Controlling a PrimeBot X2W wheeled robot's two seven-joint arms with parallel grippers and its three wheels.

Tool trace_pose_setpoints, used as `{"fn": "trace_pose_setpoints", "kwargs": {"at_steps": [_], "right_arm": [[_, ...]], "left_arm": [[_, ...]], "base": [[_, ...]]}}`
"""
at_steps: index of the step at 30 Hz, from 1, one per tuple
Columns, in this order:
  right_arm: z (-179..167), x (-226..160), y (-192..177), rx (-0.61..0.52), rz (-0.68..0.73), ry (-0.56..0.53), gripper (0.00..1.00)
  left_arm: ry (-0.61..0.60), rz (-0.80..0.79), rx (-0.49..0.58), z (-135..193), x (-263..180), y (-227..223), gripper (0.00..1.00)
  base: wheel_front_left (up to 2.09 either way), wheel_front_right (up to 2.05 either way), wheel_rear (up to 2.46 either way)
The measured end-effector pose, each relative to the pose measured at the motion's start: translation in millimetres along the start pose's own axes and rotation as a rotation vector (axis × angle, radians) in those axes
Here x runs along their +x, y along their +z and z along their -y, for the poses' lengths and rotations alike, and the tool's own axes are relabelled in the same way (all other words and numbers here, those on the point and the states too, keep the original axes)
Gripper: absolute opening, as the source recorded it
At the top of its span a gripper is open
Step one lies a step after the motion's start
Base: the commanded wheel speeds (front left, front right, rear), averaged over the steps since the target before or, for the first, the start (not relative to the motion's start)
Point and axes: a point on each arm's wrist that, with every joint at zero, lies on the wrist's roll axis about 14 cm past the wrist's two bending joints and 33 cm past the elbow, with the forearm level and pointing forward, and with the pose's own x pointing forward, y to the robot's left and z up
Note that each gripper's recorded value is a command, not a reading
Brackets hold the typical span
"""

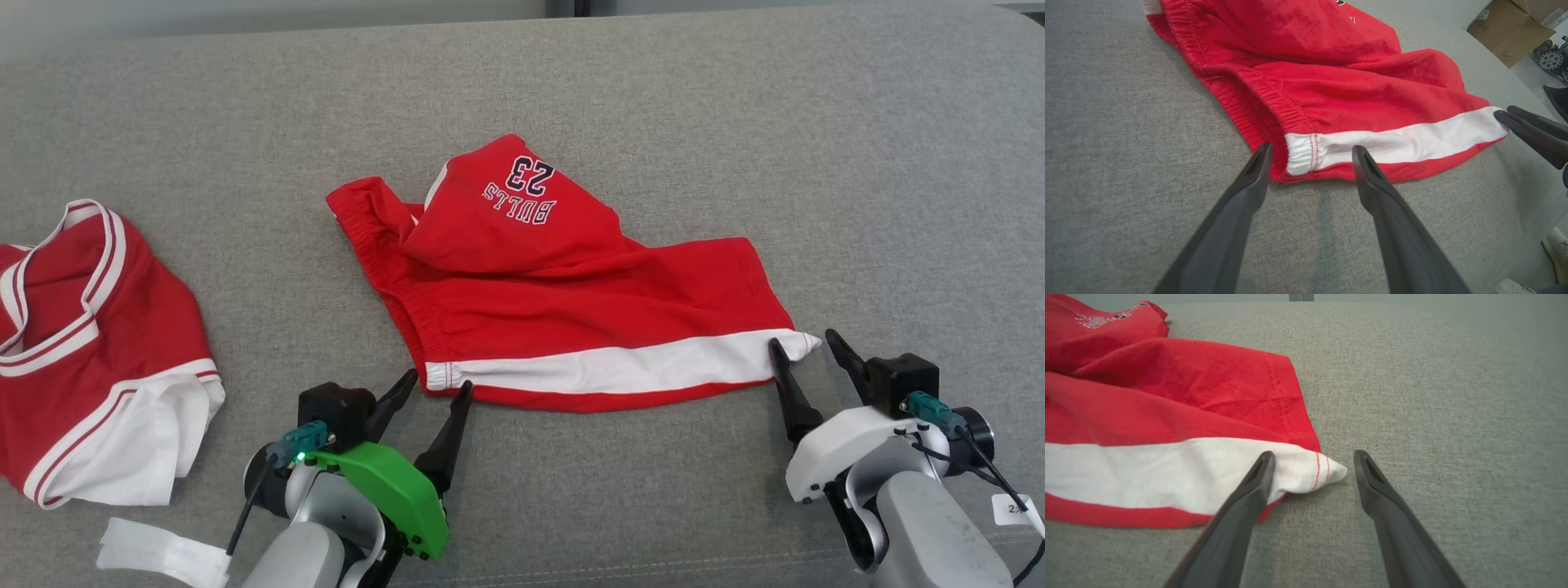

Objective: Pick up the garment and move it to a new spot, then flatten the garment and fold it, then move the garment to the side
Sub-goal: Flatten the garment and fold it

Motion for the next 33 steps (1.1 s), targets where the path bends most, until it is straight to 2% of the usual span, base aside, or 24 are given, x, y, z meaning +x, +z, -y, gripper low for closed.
{"fn": "trace_pose_setpoints", "kwargs": {"at_steps": [10, 14, 15, 17, 20, 22, 23, 24, 25, 26, 27, 33], "right_arm": [[-2, 7, -13, 0.023, -0.041, 0.003, 1.0], [-2, 6, -17, 0.027, -0.05, 0.006, 0.85], [-2, 5, -17, 0.028, -0.048, 0.007, 0.78], [-2, 5, -17, 0.031, -0.049, 0.006, 0.78], [-2, 5, -18, 0.034, -0.051, 0.004, 0.71], [-2, 5, -18, 0.035, -0.051, 0.005, 0.45], [-2, 5, -18, 0.036, -0.052, 0.007, 0.41], [-3, 5, -18, 0.037, -0.052, 0.009, 0.24], [-3, 5, -18, 0.037, -0.051, 0.011, 0.16], [-4, 5, -18, 0.038, -0.051, 0.015, 0.07], [-4, 6, -17, 0.042, -0.049, 0.014, 0.0], [-11, 7, -10, 0.045, -0.029, 0.041, 0.0]], "left_arm": [[-0.007, -0.061, -0.008, -1, 10, -17, 1.0], [-0.004, -0.06, -0.004, -2, 12, -18, 1.0], [-0.005, -0.06, -0.004, -2, 13, -17, 1.0], [-0.005, -0.061, -0.004, -2, 13, -18, 1.0], [-0.006, -0.054, -0.004, -1, 14, -17, 1.0], [-0.008, -0.054, -0.003, -1, 15, -16, 0.98], [-0.009, -0.053, -0.002, 0, 16, -16, 0.87], [-0.011, -0.051, -0.003, 0, 17, -15, 0.47], [-0.015, -0.047, -0.016, 1, 17, -14, 0.4], [-0.016, -0.04, -0.031, 2, 17, -13, 0.16], [-0.016, -0.039, -0.04, 2, 17, -13, 0.0], [-0.017, -0.032, -0.052, 2, 17, -10, 0.0]], "base": [[0.0, 0.0, 0.0], [0.0, 0.0, 0.0], [0.0, 0.0, 0.0], [0.0, 0.0, 0.0], [0.0, 0.0, 0.0], [0.0, 0.0, 0.0], [0.0, 0.0, 0.0], [0.0, 0.0, 0.0], [0.0, 0.0, 0.0], [0.0, 0.0, 0.0], [0.0, 0.0, 0.0], [0.0, 0.0, 0.0]]}}
